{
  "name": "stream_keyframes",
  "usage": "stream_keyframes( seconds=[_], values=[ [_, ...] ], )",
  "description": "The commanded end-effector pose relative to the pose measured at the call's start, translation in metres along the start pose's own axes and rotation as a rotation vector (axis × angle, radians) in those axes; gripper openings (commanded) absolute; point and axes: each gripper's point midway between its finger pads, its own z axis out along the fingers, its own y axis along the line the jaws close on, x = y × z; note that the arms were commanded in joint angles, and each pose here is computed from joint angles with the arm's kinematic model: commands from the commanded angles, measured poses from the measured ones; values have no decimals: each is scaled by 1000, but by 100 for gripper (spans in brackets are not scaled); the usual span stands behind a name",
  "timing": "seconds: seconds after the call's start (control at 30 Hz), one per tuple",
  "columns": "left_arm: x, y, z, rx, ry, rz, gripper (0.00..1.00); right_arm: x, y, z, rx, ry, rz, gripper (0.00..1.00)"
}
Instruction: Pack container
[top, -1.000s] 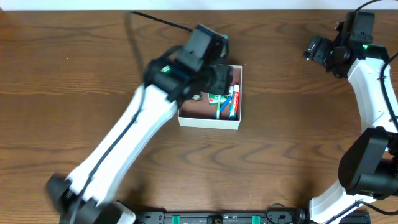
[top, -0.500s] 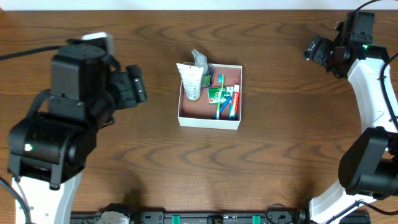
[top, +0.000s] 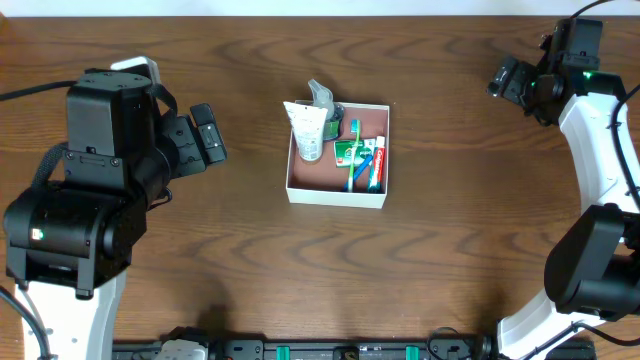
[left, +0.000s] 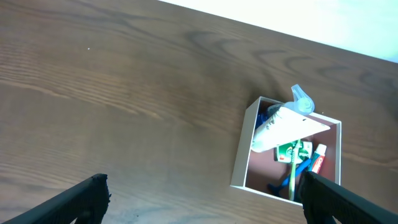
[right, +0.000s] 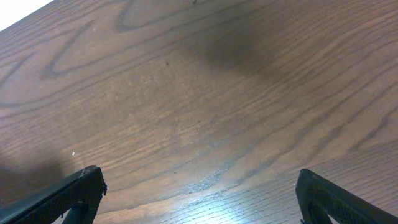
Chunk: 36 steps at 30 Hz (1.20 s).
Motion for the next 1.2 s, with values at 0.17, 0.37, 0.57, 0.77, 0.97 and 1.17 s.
stream_keyframes(
  seconds=[0.17,0.37,0.57,0.77,0.97,1.17],
  values=[
    [7,13,-3,-60,24,75,98,-3,1,1,6,-6,11,99],
    [19,38,-12,-158,37,0,98,-3,1,1,6,-6,11,99],
    [-21,27,-33,-41,-303,-9,98,-3,1,1,6,-6,11,99],
    [-26,37,-47,49,-576,-77,98,-3,1,1,6,-6,11,99],
    [-7,29,-43,197,-778,10,98,-3,1,1,6,-6,11,99],
    [29,25,-28,284,-954,158,98,-3,1,1,6,-6,11,99]
  ],
)
